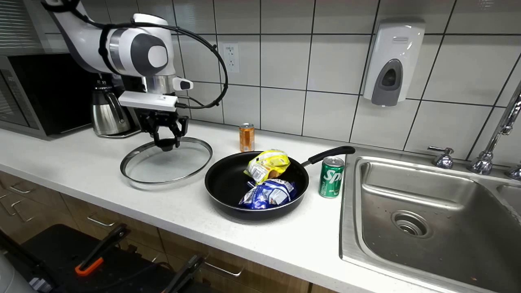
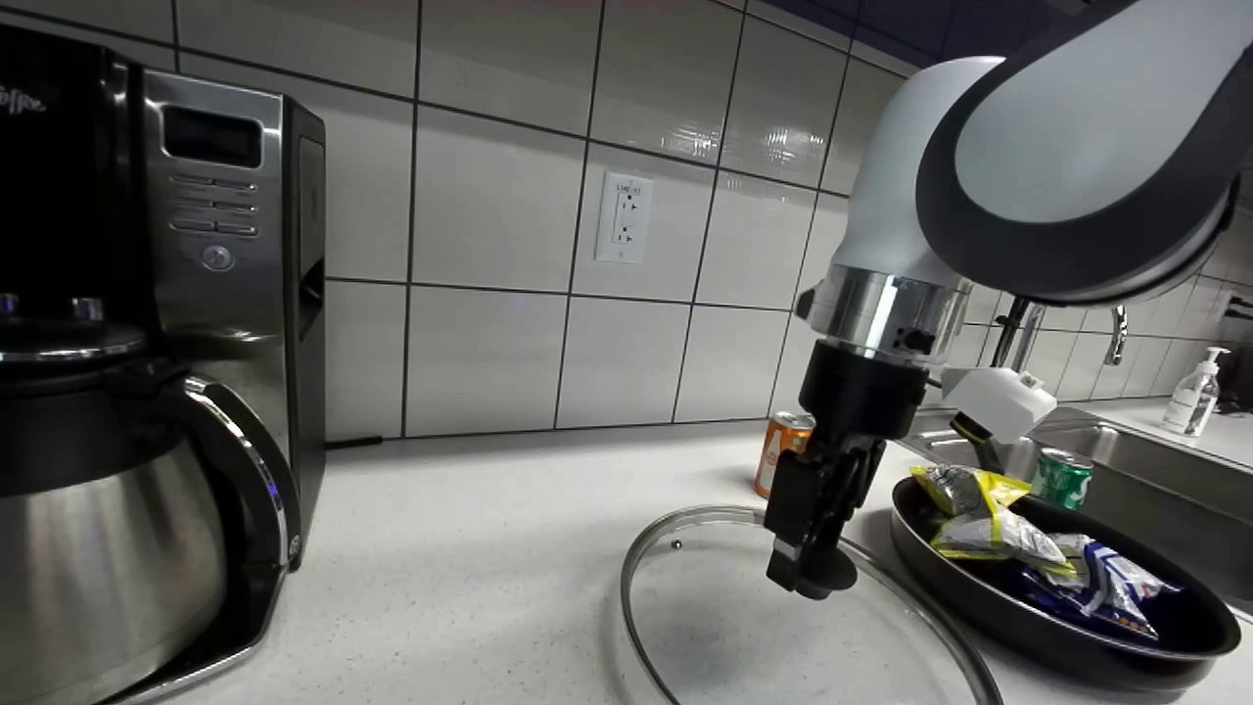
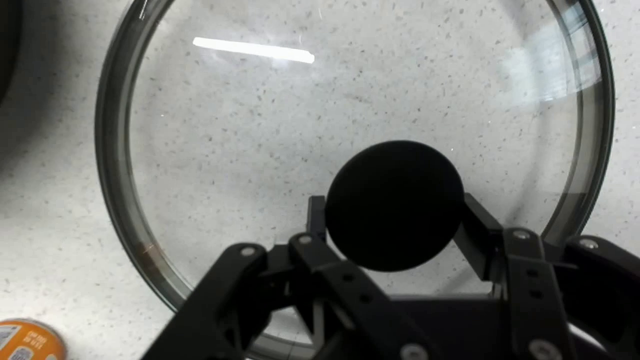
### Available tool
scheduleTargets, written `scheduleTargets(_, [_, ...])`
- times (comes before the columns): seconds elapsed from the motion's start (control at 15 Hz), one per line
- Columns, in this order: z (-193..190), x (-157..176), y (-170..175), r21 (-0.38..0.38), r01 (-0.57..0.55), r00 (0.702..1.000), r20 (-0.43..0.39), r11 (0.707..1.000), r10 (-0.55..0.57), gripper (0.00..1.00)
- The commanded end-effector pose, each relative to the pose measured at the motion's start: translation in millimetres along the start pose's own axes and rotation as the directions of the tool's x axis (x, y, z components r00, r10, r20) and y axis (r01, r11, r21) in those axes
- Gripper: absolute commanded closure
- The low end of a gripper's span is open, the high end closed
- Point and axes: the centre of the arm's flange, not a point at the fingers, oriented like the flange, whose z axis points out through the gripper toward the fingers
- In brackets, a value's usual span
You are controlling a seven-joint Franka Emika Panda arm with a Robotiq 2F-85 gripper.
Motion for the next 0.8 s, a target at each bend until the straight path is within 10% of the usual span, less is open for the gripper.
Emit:
scheduleTargets(0.0, [-48, -3, 11, 0.003, 0.026, 1.000, -0.009, 1.000, -0.026, 0.61])
scheduleTargets(0.73, [-98, -22, 58, -0.026, -0.047, 0.997, -0.061, 0.999, 0.045, 0.61])
